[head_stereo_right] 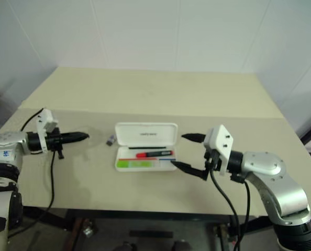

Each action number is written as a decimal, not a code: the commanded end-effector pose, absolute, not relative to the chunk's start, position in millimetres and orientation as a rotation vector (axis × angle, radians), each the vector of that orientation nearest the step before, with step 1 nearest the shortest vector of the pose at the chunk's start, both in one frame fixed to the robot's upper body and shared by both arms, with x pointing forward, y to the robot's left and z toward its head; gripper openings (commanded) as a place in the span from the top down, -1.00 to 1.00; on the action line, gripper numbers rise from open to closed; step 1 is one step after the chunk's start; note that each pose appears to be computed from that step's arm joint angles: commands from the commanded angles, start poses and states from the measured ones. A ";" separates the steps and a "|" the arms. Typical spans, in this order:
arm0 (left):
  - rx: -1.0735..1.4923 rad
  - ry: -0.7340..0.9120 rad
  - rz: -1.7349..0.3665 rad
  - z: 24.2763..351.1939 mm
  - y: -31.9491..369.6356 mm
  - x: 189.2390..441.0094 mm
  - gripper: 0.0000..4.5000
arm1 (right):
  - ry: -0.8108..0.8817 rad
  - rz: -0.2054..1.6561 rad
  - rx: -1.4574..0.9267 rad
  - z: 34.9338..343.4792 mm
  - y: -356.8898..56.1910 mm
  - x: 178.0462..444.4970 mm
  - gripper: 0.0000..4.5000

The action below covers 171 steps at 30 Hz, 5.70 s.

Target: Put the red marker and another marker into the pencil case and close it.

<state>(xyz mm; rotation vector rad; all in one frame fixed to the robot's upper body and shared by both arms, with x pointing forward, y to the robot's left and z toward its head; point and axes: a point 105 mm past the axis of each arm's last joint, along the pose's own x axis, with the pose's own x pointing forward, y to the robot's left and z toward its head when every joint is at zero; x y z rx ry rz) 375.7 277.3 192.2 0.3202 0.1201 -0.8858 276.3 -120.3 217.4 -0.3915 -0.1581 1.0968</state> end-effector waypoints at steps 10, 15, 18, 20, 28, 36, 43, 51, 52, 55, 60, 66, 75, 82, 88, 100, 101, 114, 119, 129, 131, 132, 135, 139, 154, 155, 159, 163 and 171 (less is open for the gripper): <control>0.341 0.070 -0.824 192.5 259.9 396.2 1.00 | -0.225 1.080 -0.416 230.3 -120.9 274.8 -1.00; 0.348 0.121 -0.869 165.8 234.0 399.8 0.62 | -0.223 1.075 -0.417 230.7 -121.7 274.8 -1.00; 0.343 0.126 -0.818 160.9 226.8 406.6 0.20 | -0.221 1.072 -0.419 231.2 -123.0 274.7 -1.00; 0.338 0.140 -0.801 156.7 223.0 408.2 -0.11 | -0.219 1.071 -0.420 231.3 -123.6 274.9 -1.00; 0.299 0.231 -0.711 138.6 218.1 413.1 -0.99 | -0.217 1.074 -0.424 232.2 -123.9 276.3 -1.00; 0.277 0.280 -0.661 128.7 209.0 418.4 -0.99 | -0.214 1.079 -0.426 232.1 -123.8 277.9 -1.00; 0.361 0.359 -0.593 115.1 199.2 428.5 -0.99 | -0.214 1.079 -0.429 232.4 -123.2 279.4 -1.00; 0.394 0.438 -0.598 99.7 196.3 425.6 -0.30 | -0.208 1.067 -0.434 232.0 -125.2 278.0 -1.00; 0.395 0.435 -0.601 100.0 195.9 425.7 -0.16 | -0.208 1.067 -0.434 232.0 -125.4 278.0 -1.00; 0.395 0.439 -0.596 99.6 196.8 425.9 0.27 | -0.207 1.067 -0.436 231.8 -125.7 277.9 -1.00; 0.383 0.444 -0.561 100.0 204.7 427.0 0.81 | -0.207 1.070 -0.439 232.2 -125.8 278.0 -1.00; 0.368 0.429 -0.524 105.2 216.3 428.2 0.81 | -0.209 1.074 -0.442 233.0 -125.7 278.3 -1.00; 0.357 0.378 -0.447 123.2 237.6 433.5 0.81 | -0.210 1.083 -0.445 233.5 -125.1 278.4 -1.00; 0.362 0.307 -0.430 146.4 246.0 438.2 0.81 | -0.210 1.082 -0.446 234.1 -125.8 279.1 -1.00; 0.357 0.219 -0.452 175.7 245.6 441.4 0.81 | -0.210 1.081 -0.446 234.8 -126.4 279.8 -1.00; 0.286 -0.164 -0.784 273.8 203.1 420.2 0.81 | -0.215 1.079 -0.443 235.1 -126.0 280.6 -1.00; 0.290 -0.214 -0.834 282.4 196.6 414.4 0.81 | -0.215 1.079 -0.442 235.1 -126.0 280.6 -1.00; 0.323 -0.208 -1.349 281.1 122.5 355.4 0.81 | -0.214 1.079 -0.437 234.0 -126.2 279.4 -1.00; 0.313 -0.126 -1.430 263.5 99.6 346.2 0.81 | -0.203 1.096 -0.426 231.3 -129.0 274.9 -1.00; 0.347 0.051 -1.553 218.4 54.3 332.3 0.81 | -0.173 1.223 -0.340 227.7 -136.0 252.9 -1.00; 0.355 0.073 -1.538 211.1 47.7 335.9 0.81 | -0.148 1.249 -0.329 225.1 -138.3 247.1 -1.00; 0.357 0.081 -1.526 207.8 44.7 338.2 0.81 | -0.135 1.257 -0.328 223.2 -140.2 244.8 -1.00; 0.370 0.095 -1.518 197.1 35.4 340.1 0.81 | -0.081 1.249 -0.336 213.2 -152.1 242.1 -1.00; 0.417 0.142 -1.460 179.8 28.2 349.7 0.81 | -0.056 1.202 -0.344 206.6 -164.2 244.6 -1.00; 0.476 0.193 -1.434 154.9 10.4 363.9 0.81 | -0.070 1.131 -0.351 204.5 -164.5 244.4 -1.00; 0.477 0.192 -1.429 155.0 9.8 365.8 0.81 | -0.071 1.126 -0.351 204.2 -164.8 244.3 -1.00; 0.475 0.194 -1.434 154.2 9.1 368.0 0.81 | -0.073 1.115 -0.351 203.7 -165.0 244.3 -1.00; 0.460 0.208 -1.455 152.5 9.5 365.5 0.37 | -0.073 1.104 -0.352 203.2 -165.8 244.7 -1.00; 0.442 0.197 -1.439 156.9 10.8 367.4 -0.77 | -0.074 1.097 -0.356 203.7 -166.8 245.6 -1.00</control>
